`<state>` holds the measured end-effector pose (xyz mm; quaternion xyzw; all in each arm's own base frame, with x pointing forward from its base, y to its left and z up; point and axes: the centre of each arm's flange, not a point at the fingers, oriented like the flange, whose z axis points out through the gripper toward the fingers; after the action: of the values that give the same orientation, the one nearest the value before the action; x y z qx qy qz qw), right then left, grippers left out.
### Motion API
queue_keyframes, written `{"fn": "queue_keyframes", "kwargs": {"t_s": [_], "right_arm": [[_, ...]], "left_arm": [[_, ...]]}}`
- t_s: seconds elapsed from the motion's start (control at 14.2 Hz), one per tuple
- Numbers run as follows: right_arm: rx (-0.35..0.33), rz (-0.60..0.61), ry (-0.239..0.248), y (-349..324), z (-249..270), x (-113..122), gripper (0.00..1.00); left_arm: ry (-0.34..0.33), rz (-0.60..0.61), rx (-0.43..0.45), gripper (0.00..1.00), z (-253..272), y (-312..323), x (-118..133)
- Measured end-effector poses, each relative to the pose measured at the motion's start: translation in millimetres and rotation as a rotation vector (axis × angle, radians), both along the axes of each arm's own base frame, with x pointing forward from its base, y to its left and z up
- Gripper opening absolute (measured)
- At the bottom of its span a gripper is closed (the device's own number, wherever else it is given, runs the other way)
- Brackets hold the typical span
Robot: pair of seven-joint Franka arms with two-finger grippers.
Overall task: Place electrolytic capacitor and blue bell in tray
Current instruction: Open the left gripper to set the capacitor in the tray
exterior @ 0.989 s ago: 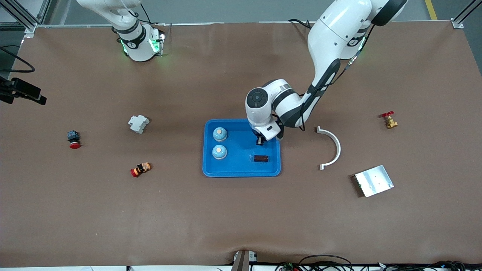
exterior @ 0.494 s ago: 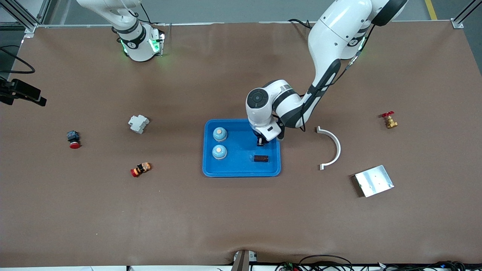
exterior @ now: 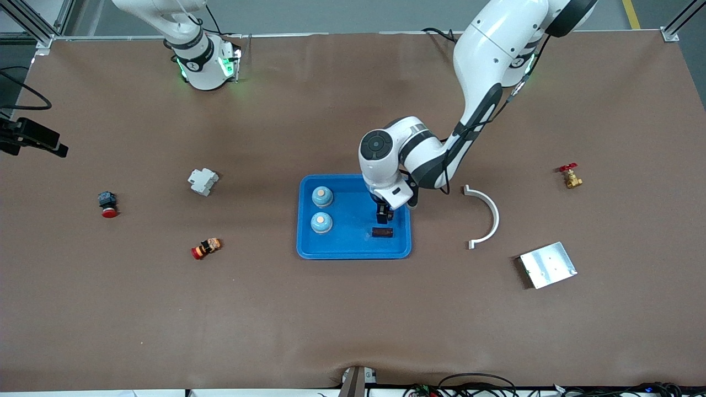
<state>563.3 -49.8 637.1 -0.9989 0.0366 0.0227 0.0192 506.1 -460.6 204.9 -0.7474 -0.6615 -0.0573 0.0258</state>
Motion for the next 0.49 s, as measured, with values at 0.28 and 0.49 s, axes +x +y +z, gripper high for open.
{"fn": "queue_keyframes", "kwargs": {"t_s": [0.28,0.49], "right_arm": [[-0.008,-0.004,-0.031,-3,-3,5,1.00],[-0.015,-0.003,-0.031,-3,-4,5,1.00]], "left_arm": [[-0.005,-0.025,0.007,1.00,7,0,5],[-0.010,-0.106,0.002,1.00,18,-1,9]]}}
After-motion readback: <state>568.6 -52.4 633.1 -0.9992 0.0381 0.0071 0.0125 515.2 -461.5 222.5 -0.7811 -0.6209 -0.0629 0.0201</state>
